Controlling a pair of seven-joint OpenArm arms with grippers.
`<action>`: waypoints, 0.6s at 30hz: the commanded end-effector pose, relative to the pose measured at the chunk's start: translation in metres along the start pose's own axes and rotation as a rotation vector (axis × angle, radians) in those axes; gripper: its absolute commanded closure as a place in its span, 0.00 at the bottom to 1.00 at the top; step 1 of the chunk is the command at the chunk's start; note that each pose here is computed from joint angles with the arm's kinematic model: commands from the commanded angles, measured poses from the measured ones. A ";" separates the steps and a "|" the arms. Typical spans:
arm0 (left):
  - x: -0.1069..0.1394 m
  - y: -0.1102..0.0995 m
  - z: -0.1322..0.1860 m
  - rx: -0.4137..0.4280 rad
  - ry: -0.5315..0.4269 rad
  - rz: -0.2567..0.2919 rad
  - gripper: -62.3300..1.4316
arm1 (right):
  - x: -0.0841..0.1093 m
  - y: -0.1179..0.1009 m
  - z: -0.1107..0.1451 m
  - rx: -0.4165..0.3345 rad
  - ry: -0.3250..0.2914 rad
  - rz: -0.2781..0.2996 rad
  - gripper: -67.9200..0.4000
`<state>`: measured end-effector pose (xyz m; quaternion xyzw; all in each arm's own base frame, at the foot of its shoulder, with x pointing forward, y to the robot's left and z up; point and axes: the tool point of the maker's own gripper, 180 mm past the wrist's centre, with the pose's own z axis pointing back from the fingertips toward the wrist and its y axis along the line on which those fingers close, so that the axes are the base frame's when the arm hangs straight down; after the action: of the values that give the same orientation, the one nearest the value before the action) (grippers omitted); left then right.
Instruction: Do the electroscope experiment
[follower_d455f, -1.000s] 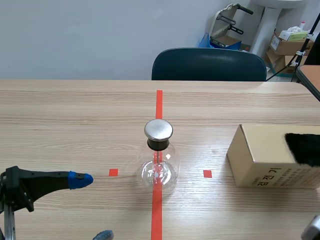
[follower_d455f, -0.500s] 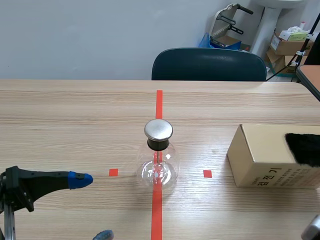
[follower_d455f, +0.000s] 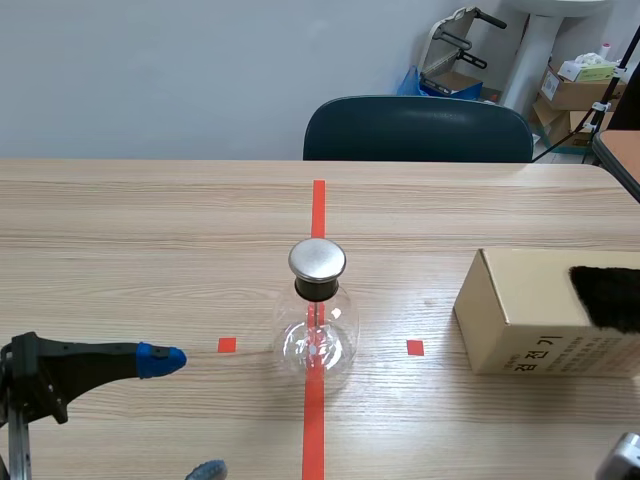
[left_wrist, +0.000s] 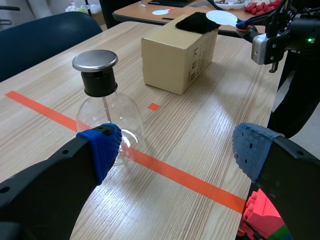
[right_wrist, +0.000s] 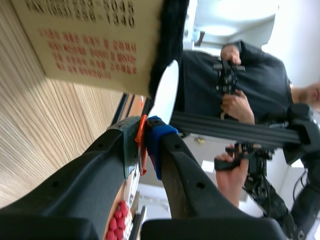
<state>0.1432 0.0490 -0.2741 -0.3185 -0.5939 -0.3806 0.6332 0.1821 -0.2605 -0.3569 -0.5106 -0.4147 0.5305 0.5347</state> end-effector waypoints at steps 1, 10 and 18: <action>0.010 0.000 -0.003 0.002 -0.040 0.003 0.22 | 0.013 -0.009 0.000 -0.040 -0.099 0.053 0.97; 0.010 0.000 -0.003 0.002 -0.040 0.004 0.22 | 0.003 -0.008 0.000 -0.035 -0.043 0.062 0.97; 0.010 0.000 -0.003 0.002 -0.040 0.004 0.22 | 0.028 -0.007 0.001 -0.034 -0.181 0.064 0.97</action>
<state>0.1432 0.0490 -0.2740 -0.3186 -0.5940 -0.3806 0.6331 0.1831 -0.2315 -0.3614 -0.4679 -0.4482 0.5788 0.4952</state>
